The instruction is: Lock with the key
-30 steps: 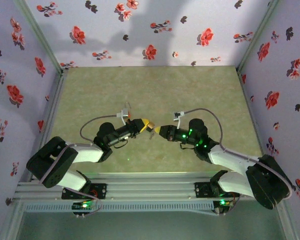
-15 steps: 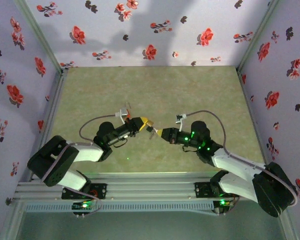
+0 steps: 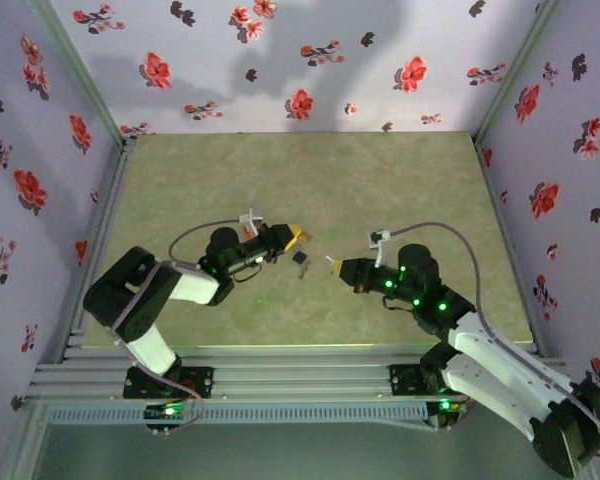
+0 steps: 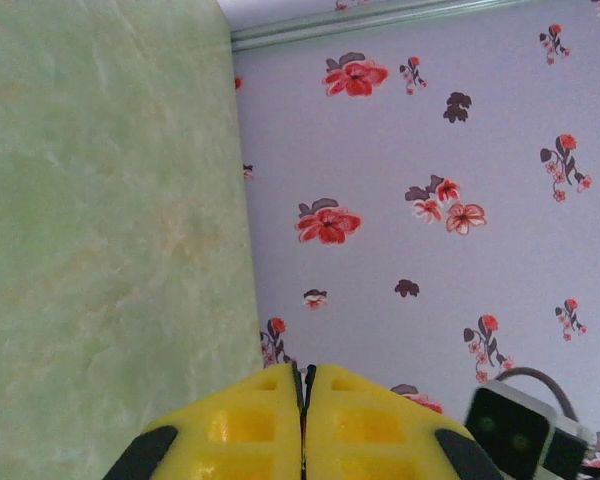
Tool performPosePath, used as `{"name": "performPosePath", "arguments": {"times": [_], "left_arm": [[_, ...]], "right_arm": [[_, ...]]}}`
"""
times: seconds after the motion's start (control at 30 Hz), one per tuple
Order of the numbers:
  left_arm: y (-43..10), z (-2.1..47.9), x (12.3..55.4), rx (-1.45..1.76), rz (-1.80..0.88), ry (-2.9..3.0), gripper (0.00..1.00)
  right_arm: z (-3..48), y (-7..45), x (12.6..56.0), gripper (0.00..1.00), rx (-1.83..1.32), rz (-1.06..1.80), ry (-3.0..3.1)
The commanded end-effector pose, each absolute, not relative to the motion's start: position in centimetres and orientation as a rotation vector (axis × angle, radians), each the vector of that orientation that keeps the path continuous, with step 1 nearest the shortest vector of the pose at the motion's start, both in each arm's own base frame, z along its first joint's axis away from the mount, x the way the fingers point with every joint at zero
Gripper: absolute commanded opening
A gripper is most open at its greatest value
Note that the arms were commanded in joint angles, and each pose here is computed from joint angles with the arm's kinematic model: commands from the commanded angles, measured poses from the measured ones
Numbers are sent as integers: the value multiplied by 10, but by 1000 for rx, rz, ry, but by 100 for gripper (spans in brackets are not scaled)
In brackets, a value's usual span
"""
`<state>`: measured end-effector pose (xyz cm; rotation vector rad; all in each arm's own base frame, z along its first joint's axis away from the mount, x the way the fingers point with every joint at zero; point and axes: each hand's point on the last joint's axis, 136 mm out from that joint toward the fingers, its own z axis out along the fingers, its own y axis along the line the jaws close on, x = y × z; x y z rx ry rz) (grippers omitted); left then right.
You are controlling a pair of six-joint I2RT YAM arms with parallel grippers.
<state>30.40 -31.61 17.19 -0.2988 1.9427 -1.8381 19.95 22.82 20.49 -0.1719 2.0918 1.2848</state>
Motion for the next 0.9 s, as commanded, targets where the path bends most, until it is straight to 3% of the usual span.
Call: {"name": "performPosePath", "arguments": {"times": [0.0,0.17,0.4,0.87], "left_arm": [[-332,176,313,-233,-1885,1972,0],[-353,153,333,-222,-1854,2104,0],[-370,126,357,-155,-1600,2390,0],[-412,79,384,-39,-1360,2701,0]], "right_arm": [[206,201,209,0,-137,1076,2117],[211,179,216,0,-75,947,2125],[218,157,222,0,-15,835,2103],[240,142,215,0,20,836,1986]]}}
